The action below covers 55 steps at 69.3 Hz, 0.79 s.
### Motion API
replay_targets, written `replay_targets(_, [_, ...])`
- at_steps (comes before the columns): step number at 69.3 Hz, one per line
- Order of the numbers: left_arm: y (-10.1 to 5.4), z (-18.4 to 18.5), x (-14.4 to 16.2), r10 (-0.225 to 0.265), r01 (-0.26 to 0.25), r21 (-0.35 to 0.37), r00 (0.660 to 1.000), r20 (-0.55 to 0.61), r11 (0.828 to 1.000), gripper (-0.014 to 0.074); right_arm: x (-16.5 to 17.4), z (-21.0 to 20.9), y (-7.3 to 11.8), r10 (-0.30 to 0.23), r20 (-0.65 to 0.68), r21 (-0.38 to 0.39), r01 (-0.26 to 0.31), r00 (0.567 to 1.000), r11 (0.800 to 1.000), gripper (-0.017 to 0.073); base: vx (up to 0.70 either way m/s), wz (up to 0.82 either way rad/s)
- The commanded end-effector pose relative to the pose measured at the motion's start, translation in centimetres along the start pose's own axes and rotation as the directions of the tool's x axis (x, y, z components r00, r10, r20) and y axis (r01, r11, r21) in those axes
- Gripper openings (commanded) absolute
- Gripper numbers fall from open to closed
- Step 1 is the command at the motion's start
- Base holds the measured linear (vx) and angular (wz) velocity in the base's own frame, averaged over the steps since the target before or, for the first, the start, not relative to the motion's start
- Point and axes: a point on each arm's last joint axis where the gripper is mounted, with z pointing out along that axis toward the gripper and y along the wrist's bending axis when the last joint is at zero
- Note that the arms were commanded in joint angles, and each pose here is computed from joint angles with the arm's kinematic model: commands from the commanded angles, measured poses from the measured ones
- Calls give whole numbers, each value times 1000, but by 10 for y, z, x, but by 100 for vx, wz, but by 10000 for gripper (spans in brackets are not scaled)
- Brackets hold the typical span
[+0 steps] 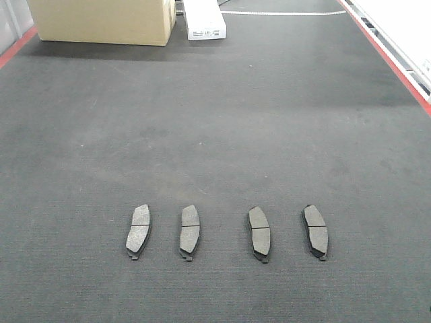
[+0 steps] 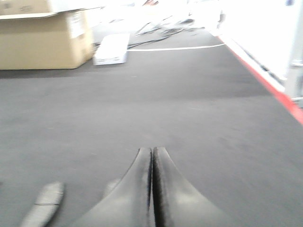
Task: Move and align brake pads A on conveyor
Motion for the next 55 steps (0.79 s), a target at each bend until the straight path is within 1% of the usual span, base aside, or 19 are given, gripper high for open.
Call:
replay_targets(1, [0,-2,-11,-15,16,-2,995,97,1000,-6,6,-5,-3,-21,107,41,17,994,999,-6,0,0])
replay_targets(9, [0,-2,-11,-15,16,-2,995,97,1000,-6,30,-11,-5,-18,129,53,11,991,999,-6,0,0])
replay_targets(12, [0,-2,-11,-15,16,-2,995,97,1000,-6,35,-13,-5,-20,141,53,13,990,999,-6,0,0])
replay_targets(14, [0,-2,-11,-15,16,-2,995,97,1000,-6,37,-15,-5,-19,123,54,13,992,998,-6,0,0])
replay_targets(24, [0,-2,-11,-15,16,-2,995,97,1000,-6,38,-14,-5,-19,115,54,13,993,998,-6,0,0])
replay_targets(27, [0,-2,-11,-15,16,-2,995,97,1000,-6,38,-14,-5,-9,116,52,3,993,999,-6,0,0])
replay_targets(55, [0,-2,-11,-15,16,-2,995,97,1000,-6,38,-14,-5,-8,110,53,3,994,999,-6,0,0])
